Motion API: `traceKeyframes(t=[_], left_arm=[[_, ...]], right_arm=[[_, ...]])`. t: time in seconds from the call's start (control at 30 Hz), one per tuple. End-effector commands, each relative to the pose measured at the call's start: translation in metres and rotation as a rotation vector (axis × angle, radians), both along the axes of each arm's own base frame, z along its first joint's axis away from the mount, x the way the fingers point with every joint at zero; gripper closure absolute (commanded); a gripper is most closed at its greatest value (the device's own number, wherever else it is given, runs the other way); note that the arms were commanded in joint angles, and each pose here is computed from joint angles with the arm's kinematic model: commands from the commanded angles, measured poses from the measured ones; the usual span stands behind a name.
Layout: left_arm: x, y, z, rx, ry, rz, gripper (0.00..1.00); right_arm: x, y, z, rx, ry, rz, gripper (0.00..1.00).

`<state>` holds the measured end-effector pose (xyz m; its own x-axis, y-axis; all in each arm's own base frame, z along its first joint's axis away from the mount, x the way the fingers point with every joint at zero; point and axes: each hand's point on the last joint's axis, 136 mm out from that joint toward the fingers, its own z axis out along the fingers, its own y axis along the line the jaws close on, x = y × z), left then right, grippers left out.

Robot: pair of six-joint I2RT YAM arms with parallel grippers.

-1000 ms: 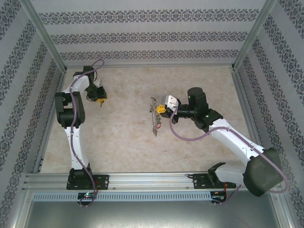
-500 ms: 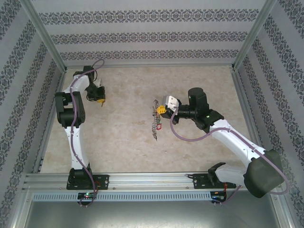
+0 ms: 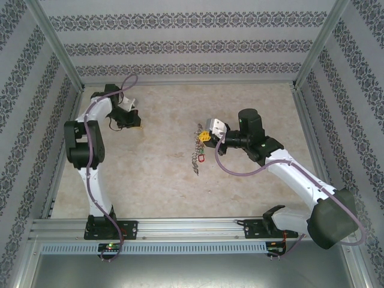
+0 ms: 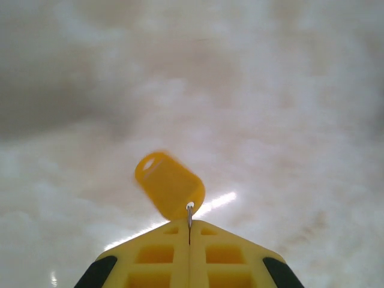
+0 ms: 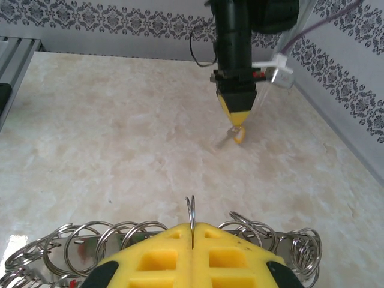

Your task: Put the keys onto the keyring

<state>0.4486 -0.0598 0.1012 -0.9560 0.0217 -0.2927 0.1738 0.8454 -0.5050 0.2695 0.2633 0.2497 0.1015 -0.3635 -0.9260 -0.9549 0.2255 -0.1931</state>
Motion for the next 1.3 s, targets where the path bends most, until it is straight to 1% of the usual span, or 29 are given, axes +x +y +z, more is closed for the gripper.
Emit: traceKeyframes(t=[0.0,0.07,0.17,0.33,0.43,0.63,0.73,0.9,1.07,1.17,1.27], left_arm=[[-0.003,-0.041,0.082,-0.133,-0.293,-0.195,1.00],[-0.022,-0.065,0.097,-0.122,-0.361,-0.331,1.00],[-0.044,-0.099,0.109,-0.098,-0.467,-0.478,1.00],[-0.065,-0.149,0.130,-0.088,-0.695,-0.620,1.00],[-0.079,-0.173,0.142,-0.109,-0.790,-0.712,1.00],[-0.097,-0.203,0.158,-0.135,-0.917,-0.796,1.00],[-0.109,-0.212,0.163,-0.176,-0.934,-0.838,1.00],[-0.110,-0.215,0.161,-0.127,-0.977,-0.820,1.00],[-0.120,-0.224,0.171,-0.121,-1.087,-0.837,1.00],[-0.121,-0.226,0.179,-0.113,-1.141,-0.805,1.00],[-0.124,-0.225,0.186,-0.118,-1.161,-0.788,1.00]], right_arm=[[0.007,0.003,0.019,0.024,-0.064,0.016,1.00],[0.006,0.006,0.019,0.030,-0.053,0.030,1.00],[0.003,0.010,0.022,0.045,-0.024,0.061,1.00],[-0.001,0.014,0.022,0.062,0.032,0.066,1.00],[-0.002,0.017,0.020,0.071,0.084,0.059,1.00],[-0.003,0.020,0.014,0.081,0.158,0.058,1.00],[-0.002,0.018,0.011,0.073,0.153,0.039,1.00],[0.005,0.015,0.014,0.091,0.197,0.002,1.00],[0.009,0.015,0.014,0.122,0.289,-0.029,1.00],[0.013,0.012,0.013,0.139,0.332,-0.059,1.00],[0.016,0.010,0.013,0.153,0.352,-0.087,1.00]])
